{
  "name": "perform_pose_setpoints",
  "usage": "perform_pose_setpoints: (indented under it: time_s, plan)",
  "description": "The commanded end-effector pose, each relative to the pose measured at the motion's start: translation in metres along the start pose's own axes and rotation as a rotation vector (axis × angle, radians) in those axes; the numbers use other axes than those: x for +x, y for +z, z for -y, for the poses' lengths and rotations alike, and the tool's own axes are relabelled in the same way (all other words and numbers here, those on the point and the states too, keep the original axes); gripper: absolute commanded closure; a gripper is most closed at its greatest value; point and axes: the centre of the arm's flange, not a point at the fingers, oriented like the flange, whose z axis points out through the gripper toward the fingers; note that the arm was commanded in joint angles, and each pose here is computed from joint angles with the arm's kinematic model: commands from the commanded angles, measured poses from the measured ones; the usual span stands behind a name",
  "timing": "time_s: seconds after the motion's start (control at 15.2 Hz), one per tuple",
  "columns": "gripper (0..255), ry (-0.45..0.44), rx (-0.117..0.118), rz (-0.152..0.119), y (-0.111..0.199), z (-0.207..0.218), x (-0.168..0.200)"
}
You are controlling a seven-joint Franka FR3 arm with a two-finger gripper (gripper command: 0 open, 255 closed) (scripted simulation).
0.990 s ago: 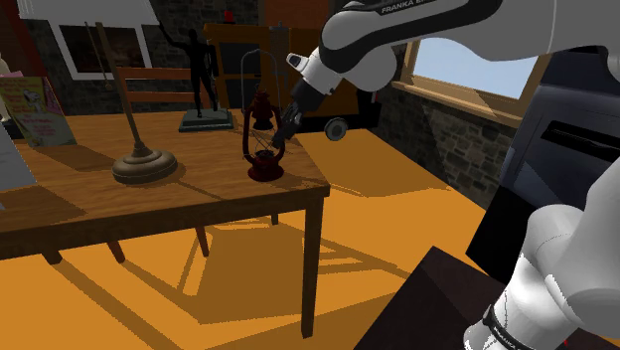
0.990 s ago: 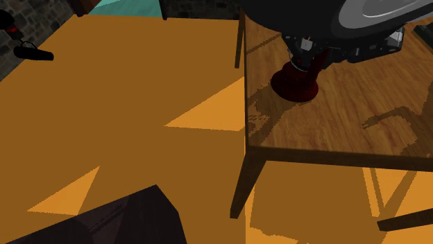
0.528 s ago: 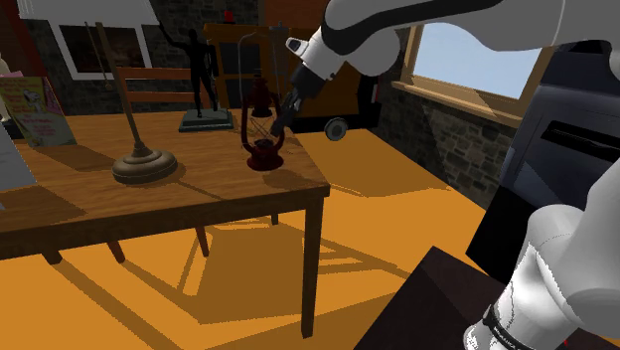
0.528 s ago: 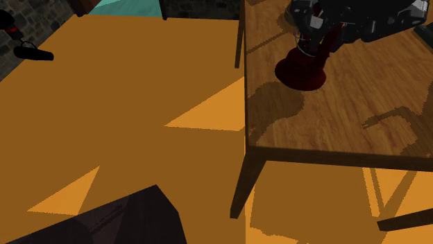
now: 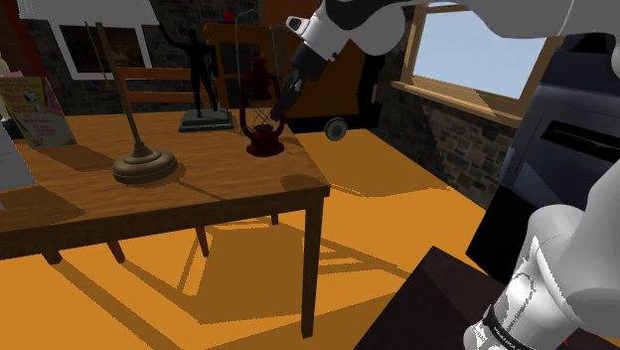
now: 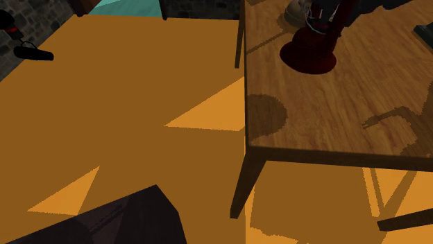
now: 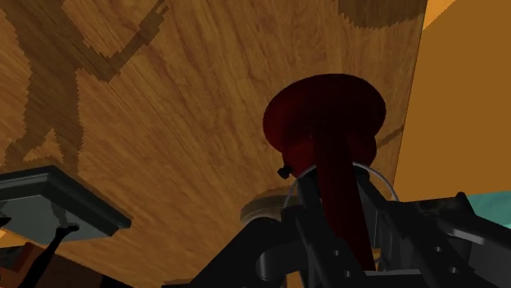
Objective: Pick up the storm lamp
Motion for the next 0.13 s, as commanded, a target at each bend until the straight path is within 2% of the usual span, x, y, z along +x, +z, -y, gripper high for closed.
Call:
perform_pose_setpoints:
  time_s: [0.0,0.07]
  plan:
    - [255,0.000,-0.001,-0.001,-0.0071,-0.0004,0.0040]
    - [255,0.000,-0.001,-0.001,-0.0071,-0.0004,0.0040]
